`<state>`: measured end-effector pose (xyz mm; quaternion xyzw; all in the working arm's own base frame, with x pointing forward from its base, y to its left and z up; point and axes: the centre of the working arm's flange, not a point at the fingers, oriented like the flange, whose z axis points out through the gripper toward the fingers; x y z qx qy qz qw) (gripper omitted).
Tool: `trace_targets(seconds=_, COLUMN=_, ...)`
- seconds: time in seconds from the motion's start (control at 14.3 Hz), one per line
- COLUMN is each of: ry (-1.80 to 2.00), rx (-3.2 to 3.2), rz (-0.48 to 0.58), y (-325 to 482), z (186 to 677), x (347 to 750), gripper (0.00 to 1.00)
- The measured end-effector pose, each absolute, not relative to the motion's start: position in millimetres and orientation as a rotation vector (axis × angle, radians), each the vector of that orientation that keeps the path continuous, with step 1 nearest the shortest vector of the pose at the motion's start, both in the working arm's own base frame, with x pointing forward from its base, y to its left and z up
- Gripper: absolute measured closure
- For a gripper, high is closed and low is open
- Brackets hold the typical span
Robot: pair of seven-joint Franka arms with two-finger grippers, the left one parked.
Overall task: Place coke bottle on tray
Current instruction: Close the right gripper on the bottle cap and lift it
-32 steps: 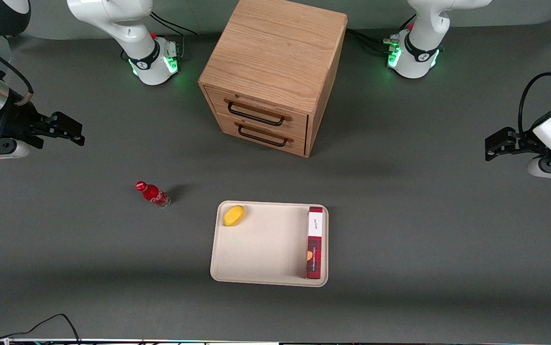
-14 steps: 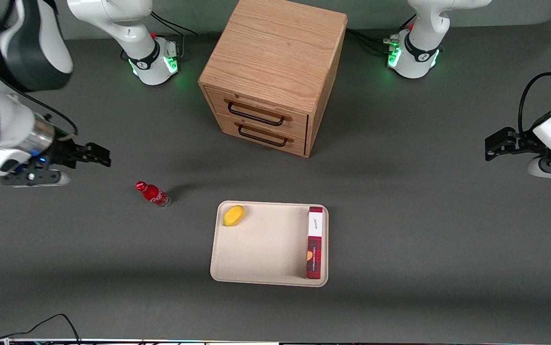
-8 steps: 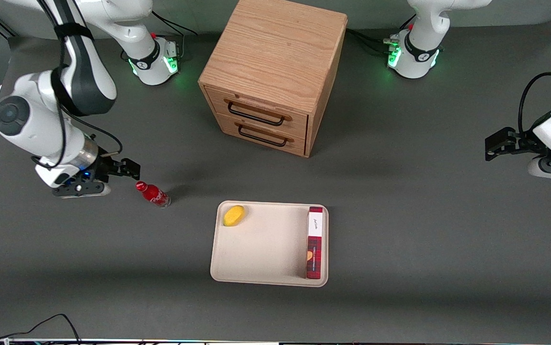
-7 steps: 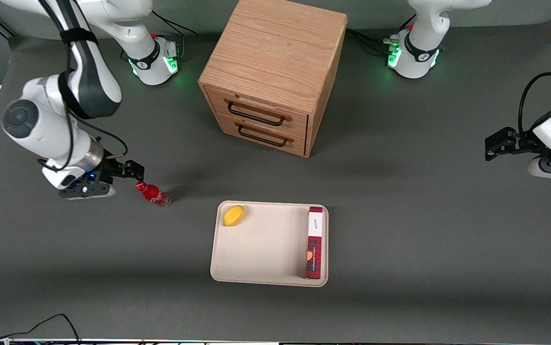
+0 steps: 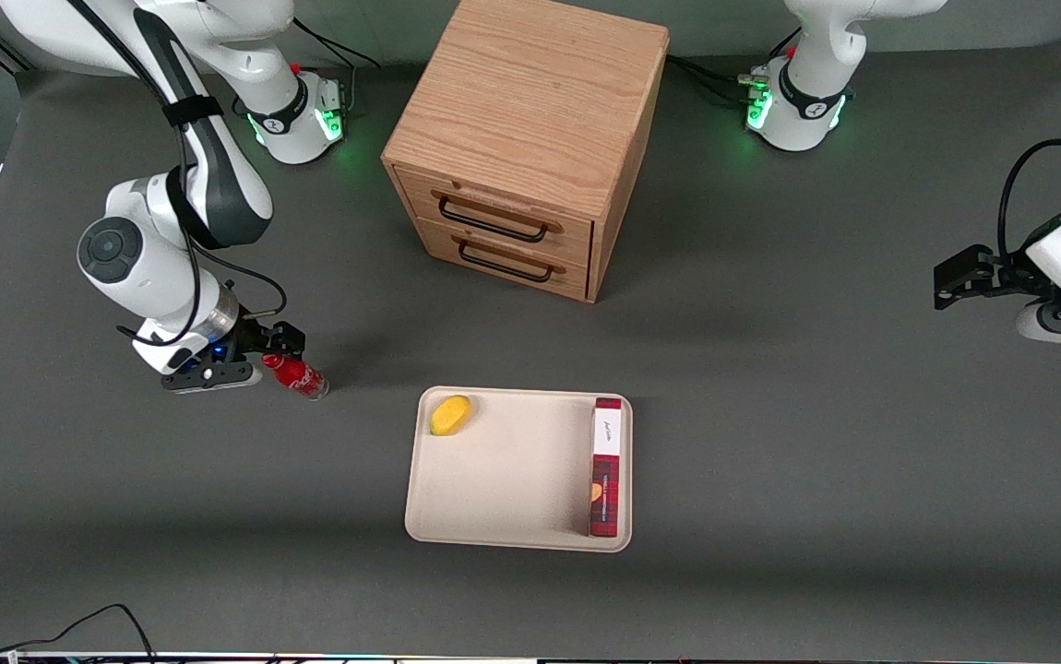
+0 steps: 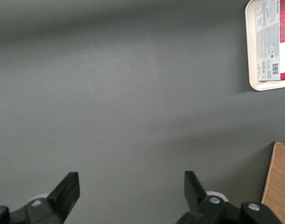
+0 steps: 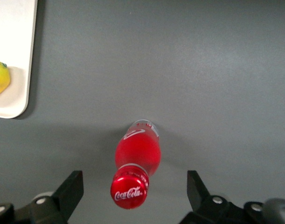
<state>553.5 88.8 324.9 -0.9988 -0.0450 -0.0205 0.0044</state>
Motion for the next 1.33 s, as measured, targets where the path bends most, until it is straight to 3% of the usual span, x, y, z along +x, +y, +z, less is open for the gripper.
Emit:
trace_targets(seconds=0.28, ry=-0.145, rx=-3.13, rz=-0.065, y=89, z=323, x=552, gripper=0.19)
trace_targets(seconds=0.56, ry=-0.151, rx=-3.13, rz=-0.066, y=91, z=323, x=552, gripper=0.66)
trace_targets(seconds=0.84, ry=-0.149, rx=-3.132, rz=-0.072, y=90, z=328, x=553, gripper=0.69)
trace_targets(seconds=0.98, ry=-0.142, rx=-3.144, rz=-0.006, y=88, z=356, x=559, gripper=0.69)
trace_targets(seconds=1.12, ry=-0.131, rx=-3.158, rz=0.093, y=86, z=414, x=566, gripper=0.69)
trace_targets(seconds=1.33, ry=-0.111, rx=-3.169, rz=0.124, y=83, z=529, x=569, gripper=0.69)
